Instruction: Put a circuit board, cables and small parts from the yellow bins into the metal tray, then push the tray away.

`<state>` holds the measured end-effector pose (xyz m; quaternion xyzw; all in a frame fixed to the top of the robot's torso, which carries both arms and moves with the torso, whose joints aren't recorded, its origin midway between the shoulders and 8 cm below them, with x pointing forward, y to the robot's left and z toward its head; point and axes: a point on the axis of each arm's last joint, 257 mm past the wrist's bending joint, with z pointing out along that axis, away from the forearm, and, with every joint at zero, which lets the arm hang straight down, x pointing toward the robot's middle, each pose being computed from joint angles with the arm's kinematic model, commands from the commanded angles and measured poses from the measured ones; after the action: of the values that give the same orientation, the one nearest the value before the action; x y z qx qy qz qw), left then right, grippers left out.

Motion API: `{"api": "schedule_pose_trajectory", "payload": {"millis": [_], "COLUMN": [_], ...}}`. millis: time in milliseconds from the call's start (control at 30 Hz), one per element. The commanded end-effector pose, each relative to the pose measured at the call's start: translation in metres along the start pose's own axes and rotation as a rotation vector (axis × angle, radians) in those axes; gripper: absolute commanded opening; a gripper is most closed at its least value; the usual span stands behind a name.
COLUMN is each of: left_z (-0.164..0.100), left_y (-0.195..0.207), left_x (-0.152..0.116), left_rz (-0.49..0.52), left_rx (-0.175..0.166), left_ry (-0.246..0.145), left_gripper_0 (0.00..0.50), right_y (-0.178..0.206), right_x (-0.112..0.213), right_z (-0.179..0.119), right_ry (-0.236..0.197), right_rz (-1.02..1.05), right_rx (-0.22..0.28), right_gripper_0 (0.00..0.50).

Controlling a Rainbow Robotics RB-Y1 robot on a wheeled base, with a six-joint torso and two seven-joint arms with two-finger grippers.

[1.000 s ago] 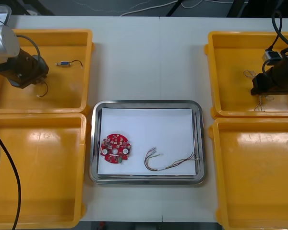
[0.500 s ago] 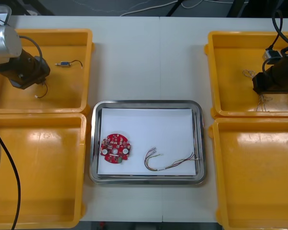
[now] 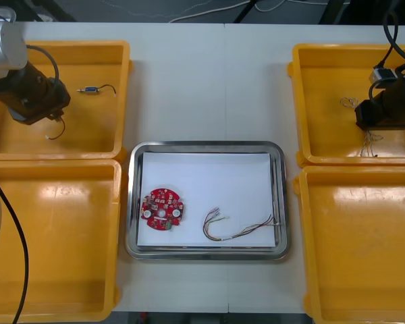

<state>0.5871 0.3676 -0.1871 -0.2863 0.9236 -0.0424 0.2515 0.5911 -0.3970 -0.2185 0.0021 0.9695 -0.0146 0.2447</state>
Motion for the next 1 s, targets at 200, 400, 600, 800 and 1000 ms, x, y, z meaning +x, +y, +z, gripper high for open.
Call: {"api": "schedule_pose_trajectory", "payload": {"millis": [200, 400, 600, 800, 1000], "left_z": [-0.053, -0.070, -0.087, -0.093, -0.093], "left_y": [-0.030, -0.032, -0.036, -0.042, -0.045], "left_x": [-0.004, 0.007, 0.020, 0.029, 0.045], "left_rz": [-0.053, -0.046, -0.026, 0.010, 0.048], "left_rx": [0.015, 0.008, 0.008, -0.002, 0.004], "left_ry": [-0.021, 0.008, 0.034, 0.030, 0.014], "left_gripper_0": [0.000, 0.000, 0.000, 0.000, 0.000], "right_y": [-0.017, -0.020, -0.028, -0.029, -0.015], "right_x": [-0.036, -0.032, -0.030, -0.027, -0.027], "right_z": [-0.060, -0.084, -0.105, -0.124, -0.147], "right_ry": [-0.062, -0.040, -0.033, -0.022, -0.023], "right_rz": [-0.041, -0.074, -0.166, -0.217, -0.285], "right_rx": [0.035, 0.039, 0.032, 0.043, 0.058], "right_gripper_0": [0.000, 0.000, 0.000, 0.000, 0.000]}}
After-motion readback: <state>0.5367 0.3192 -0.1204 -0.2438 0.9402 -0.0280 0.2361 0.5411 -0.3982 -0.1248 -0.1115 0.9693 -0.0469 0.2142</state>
